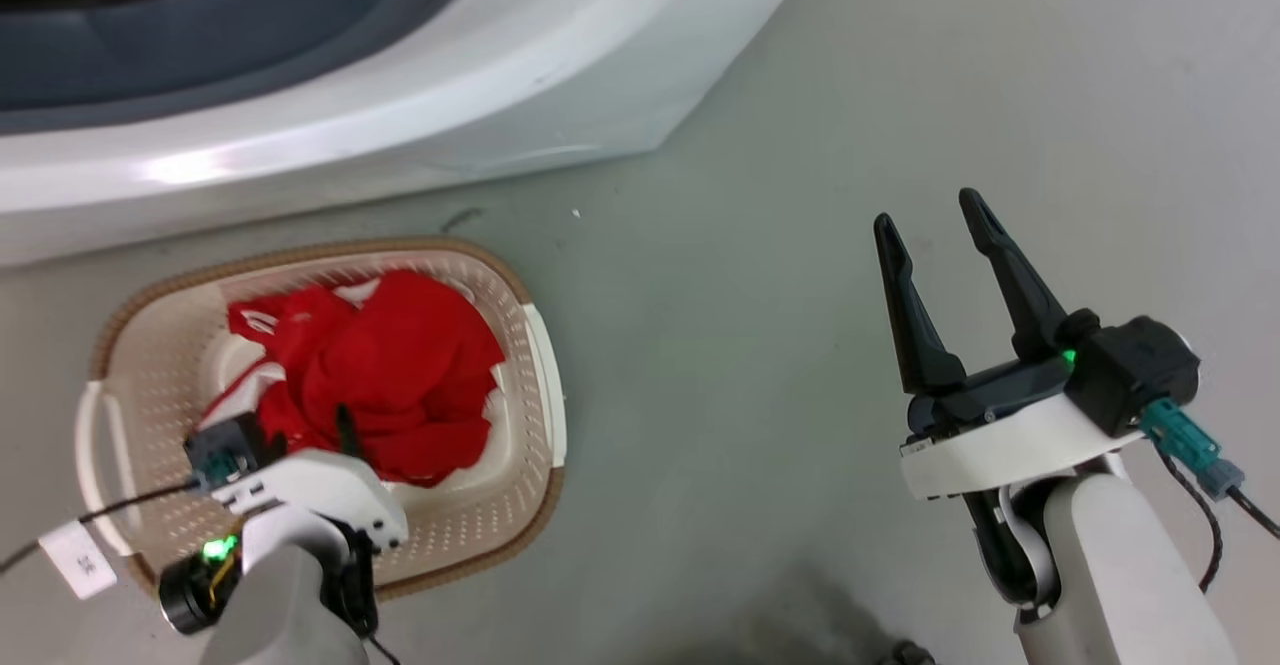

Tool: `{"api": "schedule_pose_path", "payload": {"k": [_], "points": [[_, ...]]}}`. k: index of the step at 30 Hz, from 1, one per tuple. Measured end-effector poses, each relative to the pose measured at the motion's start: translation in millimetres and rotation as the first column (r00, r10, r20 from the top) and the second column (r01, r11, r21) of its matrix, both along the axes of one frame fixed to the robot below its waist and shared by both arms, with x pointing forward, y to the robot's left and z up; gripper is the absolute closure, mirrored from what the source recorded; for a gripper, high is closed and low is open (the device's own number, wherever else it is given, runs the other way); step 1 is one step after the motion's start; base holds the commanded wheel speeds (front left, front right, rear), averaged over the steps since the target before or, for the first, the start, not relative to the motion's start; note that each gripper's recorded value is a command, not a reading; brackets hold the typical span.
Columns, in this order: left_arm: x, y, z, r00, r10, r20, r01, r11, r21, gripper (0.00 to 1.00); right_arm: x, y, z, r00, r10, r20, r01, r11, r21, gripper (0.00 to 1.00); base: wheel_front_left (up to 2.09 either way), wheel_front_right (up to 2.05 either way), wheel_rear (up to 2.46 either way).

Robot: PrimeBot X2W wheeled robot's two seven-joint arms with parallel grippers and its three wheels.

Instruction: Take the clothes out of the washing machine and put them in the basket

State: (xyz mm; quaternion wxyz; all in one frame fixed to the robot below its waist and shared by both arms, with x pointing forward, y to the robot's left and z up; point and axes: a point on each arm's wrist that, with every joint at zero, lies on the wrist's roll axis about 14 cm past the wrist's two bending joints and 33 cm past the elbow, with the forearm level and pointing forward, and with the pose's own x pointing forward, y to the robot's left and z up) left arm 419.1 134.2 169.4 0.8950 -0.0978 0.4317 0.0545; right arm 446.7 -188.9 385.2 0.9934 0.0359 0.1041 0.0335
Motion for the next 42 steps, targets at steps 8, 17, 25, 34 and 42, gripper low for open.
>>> {"api": "schedule_pose_path", "payload": {"k": [8, 17, 25, 34, 42], "points": [[-6.2, 3.8, 61.7, 0.99, -0.02, 0.14, 0.024, 0.999, -0.028, 0.0, -16.1, 7.3, 38.5, 0.997, 0.014, 0.078, -0.014, 1.0, -0.007, 0.0, 0.0, 0.0, 0.0], [3.7, 21.1, 150.8, 0.916, -0.045, 0.399, 0.046, 0.999, 0.007, 0.0, -32.6, 16.6, 76.8, 0.987, 0.03, 0.159, -0.028, 1.0, -0.01, 0.0, 0.0, 0.0, 0.0], [15.7, 21.2, 241.8, 0.766, -0.072, 0.639, 0.06, 0.997, 0.041, 0.0, -40.9, 24.4, 103.6, 0.975, 0.052, 0.214, -0.047, 0.999, -0.027, 0.0, 0.0, 0.0, 0.0], [7.0, 15.4, 338.3, 0.544, -0.159, 0.824, 0.06, 0.987, 0.151, 0.0, -55.2, 25.4, 119.6, 0.969, 0.053, 0.241, -0.045, 0.998, -0.036, 0.0, 0.0, 0.0, 0.0], [-22.9, 25.5, 363.9, 0.476, -0.231, 0.849, 0.039, 0.97, 0.242, 0.0, -68.9, 30.4, 127.8, 0.965, 0.069, 0.253, -0.059, 0.997, -0.049, 0.0, 0.0, 0.0, 0.0]]}}
